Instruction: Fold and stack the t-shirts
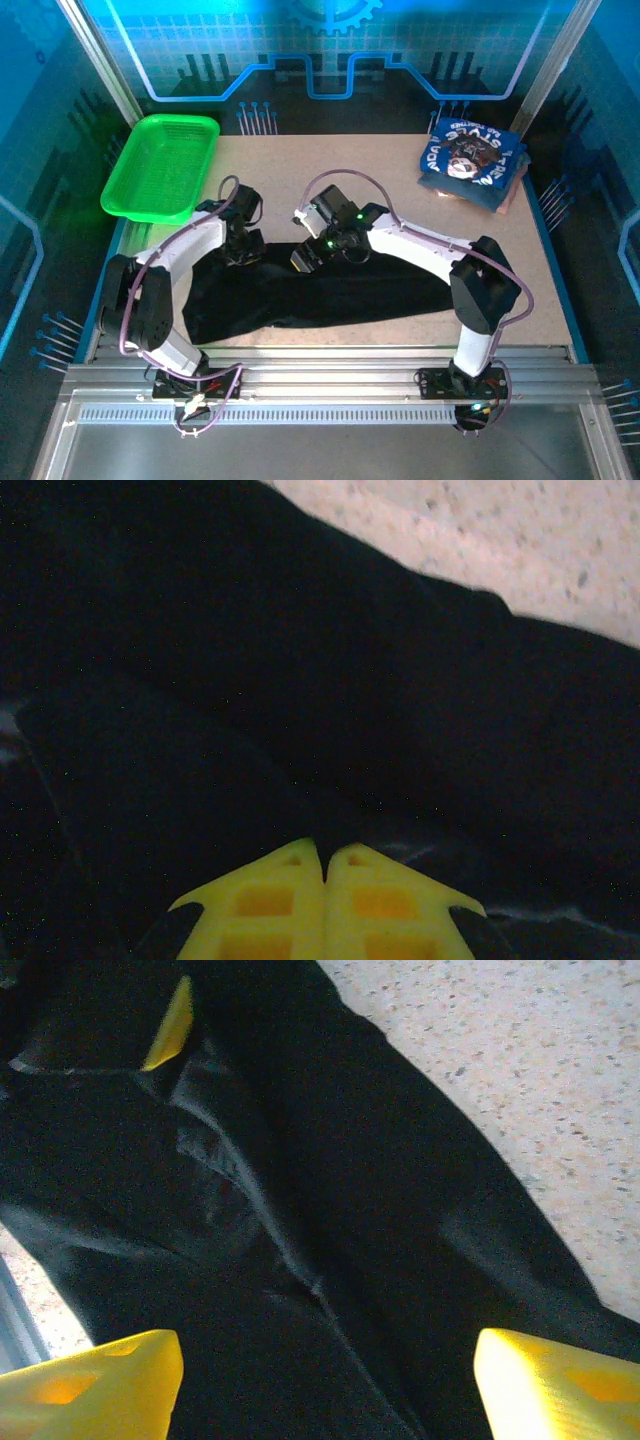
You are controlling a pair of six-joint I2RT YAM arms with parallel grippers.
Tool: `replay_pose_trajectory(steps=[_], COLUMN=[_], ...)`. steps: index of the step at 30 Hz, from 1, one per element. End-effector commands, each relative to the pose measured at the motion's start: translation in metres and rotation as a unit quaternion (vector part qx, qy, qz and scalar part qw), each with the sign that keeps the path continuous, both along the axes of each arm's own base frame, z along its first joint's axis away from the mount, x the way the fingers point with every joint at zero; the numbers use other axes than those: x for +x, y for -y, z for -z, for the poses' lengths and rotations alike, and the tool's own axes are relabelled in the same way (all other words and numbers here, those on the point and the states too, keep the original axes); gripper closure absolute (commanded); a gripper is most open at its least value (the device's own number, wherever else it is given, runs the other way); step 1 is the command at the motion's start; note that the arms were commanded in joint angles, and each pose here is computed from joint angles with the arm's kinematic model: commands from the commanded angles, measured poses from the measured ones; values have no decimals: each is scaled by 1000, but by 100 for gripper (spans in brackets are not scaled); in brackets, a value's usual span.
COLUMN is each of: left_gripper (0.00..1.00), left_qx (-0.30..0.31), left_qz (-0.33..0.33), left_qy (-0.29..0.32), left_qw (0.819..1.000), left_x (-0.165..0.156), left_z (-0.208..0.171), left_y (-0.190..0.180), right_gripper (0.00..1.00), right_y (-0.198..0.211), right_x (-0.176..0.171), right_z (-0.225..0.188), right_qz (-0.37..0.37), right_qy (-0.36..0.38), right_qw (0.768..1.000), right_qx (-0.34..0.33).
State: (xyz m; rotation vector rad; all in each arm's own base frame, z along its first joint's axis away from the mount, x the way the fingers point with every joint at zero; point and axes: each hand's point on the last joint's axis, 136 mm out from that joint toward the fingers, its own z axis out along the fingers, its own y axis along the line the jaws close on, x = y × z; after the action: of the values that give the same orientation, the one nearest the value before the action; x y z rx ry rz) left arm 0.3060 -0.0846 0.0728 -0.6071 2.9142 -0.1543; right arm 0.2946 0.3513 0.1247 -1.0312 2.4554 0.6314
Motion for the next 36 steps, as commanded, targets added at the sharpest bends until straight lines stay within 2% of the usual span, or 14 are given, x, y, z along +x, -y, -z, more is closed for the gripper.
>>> replay_pose_trajectory(steps=[1,14,15,16,18,19,21,23,27,30,36], left_gripper=[100,100,97,89,59,53,32,15,9,5,3], left_qx=[-5,-47,-59,-73,-89,-89,-95,-110,-137,-153,-154], left_qz=[13,22,25,29,30,28,18,6,-25,-52,-89], left_qy=[-6,6,4,3,-1,2,19,42,96,123,146], left_qw=[1000,999,998,997,996,996,995,993,986,979,973], left_x=[15,80,83,85,88,90,94,99,101,94,65], left_z=[8,18,20,20,21,19,6,-14,-62,-84,-95], left_y=[-5,1,5,8,12,11,8,4,-10,-22,-43], right_gripper=[22,23,23,23,23,23,23,23,23,23,23], right_y=[-19,-49,-52,-55,-61,-62,-65,-67,-75,-82,-101], right_x=[-7,-26,-27,-28,-29,-28,-24,-17,-8,-3,6], right_z=[5,26,25,24,25,28,30,30,27,31,35], right_qz=[-10,-19,-21,-25,-33,-35,-40,-44,-68,-83,-106], right_qy=[-22,-66,-66,-62,-48,-42,-30,-15,15,23,33], right_qw=[1000,998,998,998,998,998,998,998,997,995,992], right_qx=[11,-6,-5,-3,-9,-17,-29,-33,-43,-51,-60])
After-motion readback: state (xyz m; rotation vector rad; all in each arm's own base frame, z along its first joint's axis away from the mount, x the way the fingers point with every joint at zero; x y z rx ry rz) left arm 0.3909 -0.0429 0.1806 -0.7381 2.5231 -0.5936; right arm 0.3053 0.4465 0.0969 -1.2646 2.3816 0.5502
